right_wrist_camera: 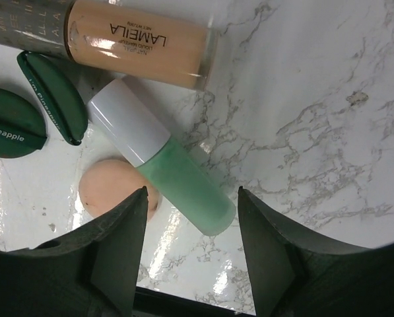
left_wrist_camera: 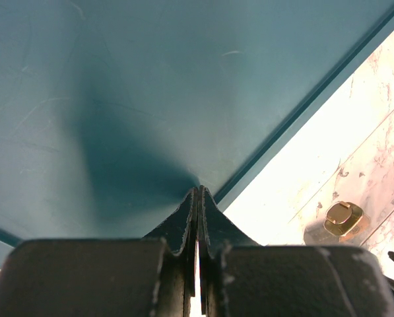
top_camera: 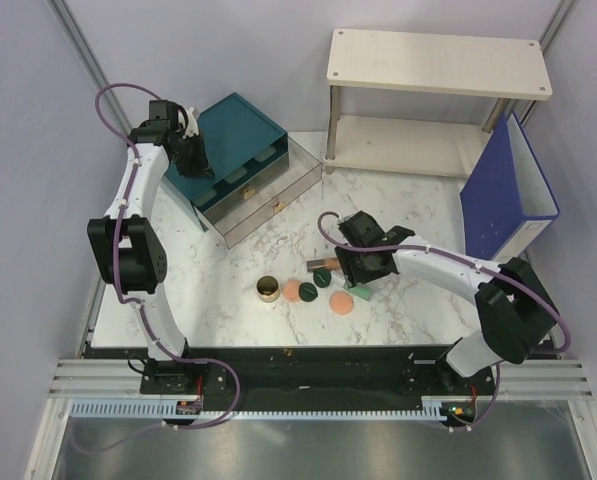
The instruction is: Organize the makeup
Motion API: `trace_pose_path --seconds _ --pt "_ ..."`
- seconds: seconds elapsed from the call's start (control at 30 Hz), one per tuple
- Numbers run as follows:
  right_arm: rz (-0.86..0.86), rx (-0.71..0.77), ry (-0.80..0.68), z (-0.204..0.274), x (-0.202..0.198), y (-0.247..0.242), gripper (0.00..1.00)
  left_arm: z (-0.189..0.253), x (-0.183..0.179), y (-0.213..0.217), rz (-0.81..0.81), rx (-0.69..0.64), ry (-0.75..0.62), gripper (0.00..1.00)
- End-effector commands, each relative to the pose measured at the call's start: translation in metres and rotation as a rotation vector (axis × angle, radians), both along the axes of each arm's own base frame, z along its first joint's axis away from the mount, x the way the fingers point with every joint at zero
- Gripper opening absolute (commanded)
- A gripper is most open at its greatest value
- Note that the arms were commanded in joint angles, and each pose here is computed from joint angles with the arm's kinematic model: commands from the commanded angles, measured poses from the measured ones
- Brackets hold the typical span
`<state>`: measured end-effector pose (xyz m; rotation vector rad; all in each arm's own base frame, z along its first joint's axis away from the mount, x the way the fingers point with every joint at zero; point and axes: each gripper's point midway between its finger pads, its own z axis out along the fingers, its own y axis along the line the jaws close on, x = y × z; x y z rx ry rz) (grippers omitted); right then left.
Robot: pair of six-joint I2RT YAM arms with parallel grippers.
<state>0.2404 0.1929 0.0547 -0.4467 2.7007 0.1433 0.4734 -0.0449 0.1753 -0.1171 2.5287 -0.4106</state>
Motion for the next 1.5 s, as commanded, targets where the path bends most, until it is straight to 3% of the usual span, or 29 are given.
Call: trace_pose_path --seconds 0.0,0.3,0.33,0.37,0.43,0.47,0.67,0.9,1.23,1.47 --pt "0.037 -0.006 -0.006 -0.012 0.001 0.009 0.64 -0.050 -0.041 0.010 0.008 0.051 0.228 0.02" --pt "0.040 -0.059 0.055 -0.051 -0.001 0.010 0.59 -0.055 -0.045 0.011 0.006 0.057 0.243 0.02" --pt "0.034 -0.067 0.061 -0.055 -0.001 0.009 0.39 -0.055 -0.046 0.011 0.005 0.056 0.242 0.02" --pt "0.028 -0.071 0.059 -0.056 0.000 0.009 0.26 -0.055 -0.046 0.011 0.003 0.057 0.242 0.02" --pt "0.018 -0.076 0.058 -0.056 0.001 0.008 0.04 -0.054 -0.046 0.011 0.003 0.058 0.240 0.02" --pt "0.016 -0.082 0.063 -0.056 -0.001 0.006 0.00 -0.054 -0.046 0.012 0.006 0.061 0.242 0.02" --pt "0.027 -0.102 0.049 -0.034 -0.007 -0.004 0.00 -0.056 -0.046 0.014 0.011 0.068 0.253 0.02" --pt "0.086 -0.038 -0.049 0.037 0.002 0.002 0.00 -0.052 -0.045 0.013 0.013 0.065 0.257 0.02" --pt "0.147 0.320 -0.297 0.167 0.072 0.098 0.00 -0.055 -0.052 0.011 0.007 0.054 0.278 0.02" --pt "0.177 0.654 -0.324 0.221 0.126 0.193 0.00 -0.054 -0.053 0.009 0.003 0.046 0.280 0.02"
